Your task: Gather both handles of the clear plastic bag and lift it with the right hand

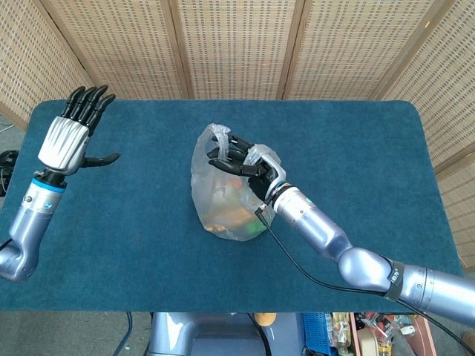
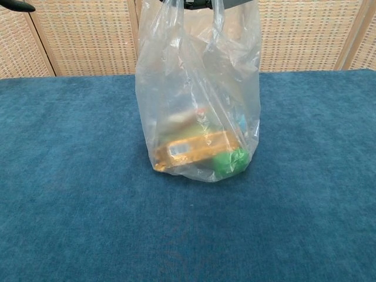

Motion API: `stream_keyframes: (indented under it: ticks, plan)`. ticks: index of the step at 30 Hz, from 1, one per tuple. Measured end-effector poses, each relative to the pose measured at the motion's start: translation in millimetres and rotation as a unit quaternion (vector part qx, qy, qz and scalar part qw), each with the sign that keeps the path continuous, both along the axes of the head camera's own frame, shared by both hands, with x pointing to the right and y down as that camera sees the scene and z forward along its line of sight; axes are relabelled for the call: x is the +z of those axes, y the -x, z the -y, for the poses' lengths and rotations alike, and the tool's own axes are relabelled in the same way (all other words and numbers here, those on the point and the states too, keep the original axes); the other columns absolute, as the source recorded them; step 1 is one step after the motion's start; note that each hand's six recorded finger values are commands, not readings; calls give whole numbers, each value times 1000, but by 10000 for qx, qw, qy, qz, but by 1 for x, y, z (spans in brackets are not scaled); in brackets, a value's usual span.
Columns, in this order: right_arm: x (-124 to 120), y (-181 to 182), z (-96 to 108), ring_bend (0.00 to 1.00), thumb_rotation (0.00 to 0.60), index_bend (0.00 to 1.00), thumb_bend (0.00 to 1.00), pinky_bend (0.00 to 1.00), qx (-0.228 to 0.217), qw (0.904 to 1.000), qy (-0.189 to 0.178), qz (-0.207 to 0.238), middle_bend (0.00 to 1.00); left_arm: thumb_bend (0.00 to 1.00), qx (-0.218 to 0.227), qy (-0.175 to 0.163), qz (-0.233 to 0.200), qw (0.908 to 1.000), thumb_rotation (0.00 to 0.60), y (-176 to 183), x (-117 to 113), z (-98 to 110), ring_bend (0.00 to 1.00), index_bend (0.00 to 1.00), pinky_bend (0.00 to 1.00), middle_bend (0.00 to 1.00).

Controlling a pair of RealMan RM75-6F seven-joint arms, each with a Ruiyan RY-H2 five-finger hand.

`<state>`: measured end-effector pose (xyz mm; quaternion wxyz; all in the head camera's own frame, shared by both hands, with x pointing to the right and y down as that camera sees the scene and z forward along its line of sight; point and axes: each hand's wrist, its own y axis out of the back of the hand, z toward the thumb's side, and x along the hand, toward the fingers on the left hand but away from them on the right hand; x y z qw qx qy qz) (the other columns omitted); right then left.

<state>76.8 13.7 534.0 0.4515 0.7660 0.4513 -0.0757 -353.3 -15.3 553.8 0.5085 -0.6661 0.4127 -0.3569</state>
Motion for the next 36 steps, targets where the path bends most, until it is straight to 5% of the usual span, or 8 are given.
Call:
stream_keyframes:
  ticks: [15, 23, 31, 36]
  plan:
    - [-12, 11, 9, 348, 600, 339, 80, 432, -18, 9999, 8, 159, 523, 98, -466, 400, 42, 9981, 600, 37, 2, -39, 0, 0, 0, 0]
    - [-12, 14, 12, 508, 600, 467, 80, 549, -80, 9999, -47, -60, 645, 105, -1100, 733, 163, 9911, 600, 72, 8, -76, 0, 0, 0, 0]
    - [-14, 19, 15, 634, 600, 612, 97, 779, -167, 9993, -203, -255, 730, 110, -1571, 729, 197, 9847, 600, 97, 3, -106, 0, 0, 0, 0]
    - [-11, 19, 16, 673, 600, 728, 133, 834, -327, 9982, -282, -412, 761, 112, -1834, 736, 95, 9802, 600, 107, 0, -119, 0, 0, 0, 0]
